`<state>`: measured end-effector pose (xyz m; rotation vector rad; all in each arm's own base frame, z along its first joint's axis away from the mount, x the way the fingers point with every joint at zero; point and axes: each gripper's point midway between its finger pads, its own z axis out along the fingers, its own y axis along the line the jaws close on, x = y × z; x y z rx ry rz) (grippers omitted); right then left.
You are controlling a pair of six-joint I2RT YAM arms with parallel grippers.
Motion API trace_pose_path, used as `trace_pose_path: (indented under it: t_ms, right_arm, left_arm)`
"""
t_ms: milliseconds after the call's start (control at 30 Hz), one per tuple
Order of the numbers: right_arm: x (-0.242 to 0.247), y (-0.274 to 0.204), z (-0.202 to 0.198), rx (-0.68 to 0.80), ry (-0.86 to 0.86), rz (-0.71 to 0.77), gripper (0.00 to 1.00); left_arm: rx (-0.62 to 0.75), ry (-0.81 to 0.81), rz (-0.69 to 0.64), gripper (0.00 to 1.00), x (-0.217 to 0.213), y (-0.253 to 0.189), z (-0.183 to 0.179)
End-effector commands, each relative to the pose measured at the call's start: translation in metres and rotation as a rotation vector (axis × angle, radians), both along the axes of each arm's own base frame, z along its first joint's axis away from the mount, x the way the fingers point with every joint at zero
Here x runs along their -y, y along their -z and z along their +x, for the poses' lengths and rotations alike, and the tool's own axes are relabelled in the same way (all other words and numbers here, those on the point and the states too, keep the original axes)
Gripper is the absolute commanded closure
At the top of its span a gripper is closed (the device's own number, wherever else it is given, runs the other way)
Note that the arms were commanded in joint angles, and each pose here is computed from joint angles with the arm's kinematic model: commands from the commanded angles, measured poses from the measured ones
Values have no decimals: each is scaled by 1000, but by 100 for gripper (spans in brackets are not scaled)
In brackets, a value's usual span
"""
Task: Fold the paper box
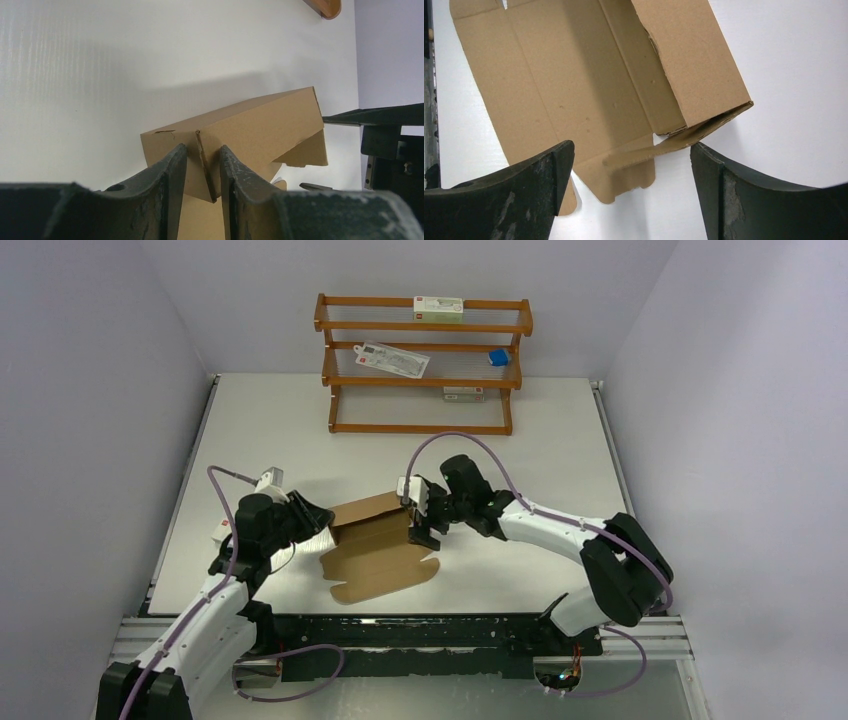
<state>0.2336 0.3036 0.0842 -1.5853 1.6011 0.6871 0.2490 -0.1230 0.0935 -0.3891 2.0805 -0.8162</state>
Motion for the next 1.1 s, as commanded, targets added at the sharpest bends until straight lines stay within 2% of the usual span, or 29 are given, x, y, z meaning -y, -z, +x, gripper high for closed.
trace_pose_path:
  t_ms: [0, 300, 433, 567, 833, 1067]
  right_arm:
    - [3, -17, 5, 8, 30, -6, 7]
    - [30, -88, 19, 42, 150, 160, 6]
    - [55, -100, 59, 95, 375, 196, 11]
    - [77, -79, 97, 79, 545, 120, 14]
    - [69, -32, 121, 72, 510, 51, 14]
    - [52, -15, 89, -12, 342, 83, 14]
  left_arm:
    - [20, 28, 18, 64, 3, -12, 1]
    - [11, 30, 26, 63, 3, -10, 2]
    - [14, 30, 24, 63, 3, -10, 3]
    - [15, 31, 24, 63, 3, -10, 3]
    - [20, 31, 12, 63, 4, -12, 4]
    - [22, 30, 0, 63, 5, -12, 4]
